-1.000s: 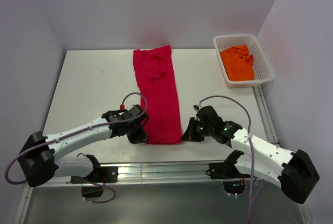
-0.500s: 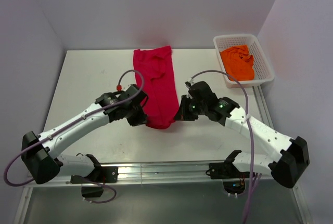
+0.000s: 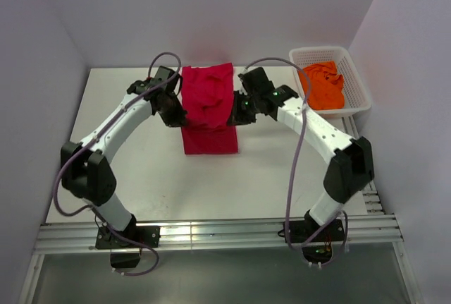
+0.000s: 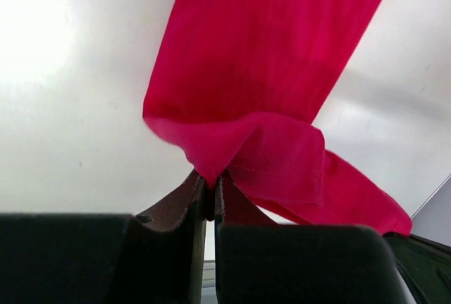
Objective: Fold and stack the t-shirts
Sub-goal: Fold the folded rectangular tshirt in 1/3 of the way
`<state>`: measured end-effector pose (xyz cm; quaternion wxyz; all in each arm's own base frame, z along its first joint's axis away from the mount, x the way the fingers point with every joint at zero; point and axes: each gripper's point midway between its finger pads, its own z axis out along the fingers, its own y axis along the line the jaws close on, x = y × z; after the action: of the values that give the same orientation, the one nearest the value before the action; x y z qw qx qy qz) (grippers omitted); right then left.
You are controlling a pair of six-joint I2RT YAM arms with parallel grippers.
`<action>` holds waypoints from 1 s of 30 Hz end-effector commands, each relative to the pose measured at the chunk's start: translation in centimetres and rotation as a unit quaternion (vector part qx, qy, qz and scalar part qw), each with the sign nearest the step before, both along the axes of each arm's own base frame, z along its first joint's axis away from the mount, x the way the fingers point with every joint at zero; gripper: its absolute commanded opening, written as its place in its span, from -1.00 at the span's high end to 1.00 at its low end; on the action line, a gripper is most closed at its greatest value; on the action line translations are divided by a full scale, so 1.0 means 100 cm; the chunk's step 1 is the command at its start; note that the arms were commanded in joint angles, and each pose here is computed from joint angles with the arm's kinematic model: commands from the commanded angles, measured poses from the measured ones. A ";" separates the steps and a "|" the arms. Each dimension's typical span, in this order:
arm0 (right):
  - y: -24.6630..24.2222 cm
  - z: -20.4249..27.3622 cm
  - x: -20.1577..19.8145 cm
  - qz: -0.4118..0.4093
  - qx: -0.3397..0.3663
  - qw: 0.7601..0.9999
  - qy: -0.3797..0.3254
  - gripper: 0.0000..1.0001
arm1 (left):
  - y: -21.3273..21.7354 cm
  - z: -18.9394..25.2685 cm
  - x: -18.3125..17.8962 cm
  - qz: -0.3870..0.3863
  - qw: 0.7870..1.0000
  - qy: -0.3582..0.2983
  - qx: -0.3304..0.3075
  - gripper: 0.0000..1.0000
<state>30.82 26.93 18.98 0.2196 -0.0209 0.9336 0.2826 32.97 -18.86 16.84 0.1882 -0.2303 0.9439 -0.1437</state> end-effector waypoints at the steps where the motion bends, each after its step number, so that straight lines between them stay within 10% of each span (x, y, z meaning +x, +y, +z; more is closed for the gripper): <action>1: 0.001 -0.002 0.038 0.002 -0.014 1.000 -0.005 1.00 | 0.006 0.000 0.046 -0.029 0.999 -0.018 -0.005 0.99; 4: 0.009 -0.016 0.072 -0.013 -0.026 1.000 0.008 1.00 | 0.014 -0.024 0.085 -0.031 1.000 -0.001 -0.003 0.96; 6: 0.008 -0.029 0.098 -0.036 -0.043 0.998 0.024 0.88 | 0.016 -0.025 0.112 -0.032 0.999 -0.012 -0.008 0.51; 9: 0.006 -0.035 0.128 -0.065 -0.062 0.995 0.033 -0.50 | 0.025 -0.060 0.140 -0.027 1.000 0.016 -0.002 -0.21; 12: 0.004 -0.025 0.147 -0.085 -0.071 0.993 0.030 -0.59 | 0.030 -0.048 0.169 -0.017 1.000 -0.001 -0.026 -0.75; 20: -0.016 0.006 0.119 -0.093 -0.060 0.994 -0.001 -0.61 | 0.056 0.003 0.150 0.009 0.998 -0.049 -0.024 -0.75; 30: -0.043 -0.070 0.050 -0.072 -0.077 0.993 0.060 -0.61 | 0.037 -0.072 0.032 0.003 0.997 0.043 -0.058 -0.68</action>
<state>35.24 22.38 13.00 0.1674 0.0503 0.9679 0.1806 37.78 -13.64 12.44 0.1650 -0.2463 0.9397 -0.1706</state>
